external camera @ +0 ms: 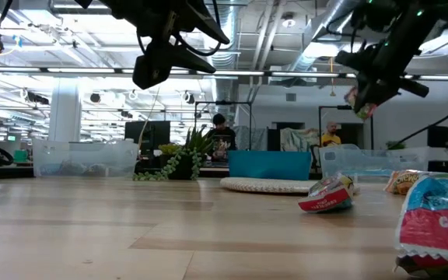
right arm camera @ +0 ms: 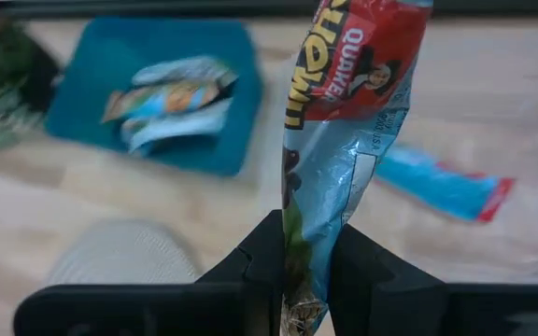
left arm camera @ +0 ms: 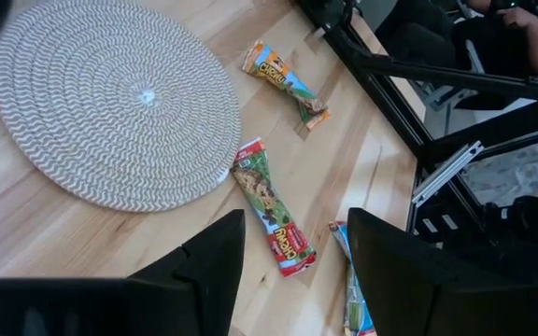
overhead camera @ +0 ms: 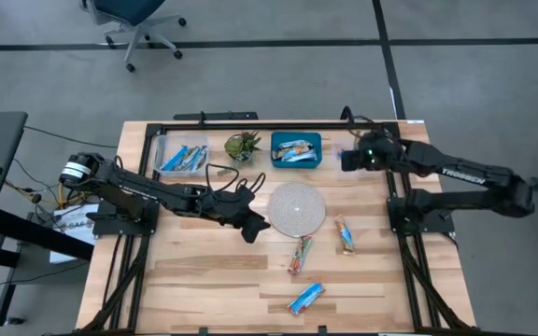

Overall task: Pick and place Granola Bars by type
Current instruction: Put the red granola bar into the right transparent bin

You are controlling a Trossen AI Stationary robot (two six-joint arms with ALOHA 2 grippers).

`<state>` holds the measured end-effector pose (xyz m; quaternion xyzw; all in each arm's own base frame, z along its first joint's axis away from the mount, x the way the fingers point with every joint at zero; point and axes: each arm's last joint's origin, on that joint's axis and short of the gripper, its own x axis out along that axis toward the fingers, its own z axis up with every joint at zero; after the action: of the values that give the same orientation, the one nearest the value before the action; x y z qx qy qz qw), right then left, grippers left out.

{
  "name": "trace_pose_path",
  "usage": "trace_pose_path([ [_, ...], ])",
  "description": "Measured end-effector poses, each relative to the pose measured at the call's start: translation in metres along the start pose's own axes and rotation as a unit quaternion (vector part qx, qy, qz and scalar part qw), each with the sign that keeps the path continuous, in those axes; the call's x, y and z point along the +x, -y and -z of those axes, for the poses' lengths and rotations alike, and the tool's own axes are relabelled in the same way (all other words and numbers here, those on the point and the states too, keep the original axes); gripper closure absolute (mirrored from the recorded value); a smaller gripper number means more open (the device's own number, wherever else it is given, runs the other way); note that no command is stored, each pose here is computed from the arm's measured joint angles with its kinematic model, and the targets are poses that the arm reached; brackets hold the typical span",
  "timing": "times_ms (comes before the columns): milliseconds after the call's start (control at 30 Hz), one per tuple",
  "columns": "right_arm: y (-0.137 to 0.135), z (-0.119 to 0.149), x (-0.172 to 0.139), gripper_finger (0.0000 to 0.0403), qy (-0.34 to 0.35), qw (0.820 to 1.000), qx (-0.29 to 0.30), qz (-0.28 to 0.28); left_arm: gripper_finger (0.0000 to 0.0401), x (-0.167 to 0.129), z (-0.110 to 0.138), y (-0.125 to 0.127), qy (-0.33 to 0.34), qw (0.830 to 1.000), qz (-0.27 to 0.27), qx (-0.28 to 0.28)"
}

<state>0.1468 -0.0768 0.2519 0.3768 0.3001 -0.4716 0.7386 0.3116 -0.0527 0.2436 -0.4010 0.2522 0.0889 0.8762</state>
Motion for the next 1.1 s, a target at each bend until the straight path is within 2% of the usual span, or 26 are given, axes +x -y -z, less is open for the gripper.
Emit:
trace_pose_path([
  [300, 0.012, -0.015, 0.024, 0.0355, -0.022, 0.998, -0.004, 0.063, 0.0218, 0.000, 0.001, 0.000, -0.017, 1.000, 0.011, -0.005],
  [433, 0.012, -0.017, 0.035, 0.0355, -0.041, 0.996, -0.012, 0.077, 0.0218, 0.000, 0.001, 0.001, -0.014, 0.999, 0.013, -0.042],
  [533, 0.012, -0.018, 0.044, 0.0355, -0.052, 0.995, -0.018, 0.086, 0.0218, 0.000, 0.001, 0.001, -0.017, 1.000, 0.013, -0.002],
  [633, 0.012, -0.019, 0.051, 0.0355, -0.067, 0.994, -0.029, 0.085, 0.0218, -0.001, 0.005, 0.005, -0.036, 0.998, 0.037, 0.043],
  [733, 0.011, -0.019, 0.058, 0.0355, -0.079, 0.992, -0.041, 0.091, 0.0218, -0.001, 0.006, 0.010, -0.052, 0.994, 0.075, 0.061],
  [967, 0.011, -0.017, 0.064, 0.0355, -0.090, 0.990, -0.049, 0.099, 0.0218, -0.005, 0.005, 0.014, -0.006, 0.981, 0.172, 0.095],
  [1100, 0.011, -0.018, 0.064, 0.0355, -0.089, 0.990, -0.060, 0.096, 0.0218, -0.015, 0.015, 0.003, -0.006, 0.981, 0.168, 0.095],
])
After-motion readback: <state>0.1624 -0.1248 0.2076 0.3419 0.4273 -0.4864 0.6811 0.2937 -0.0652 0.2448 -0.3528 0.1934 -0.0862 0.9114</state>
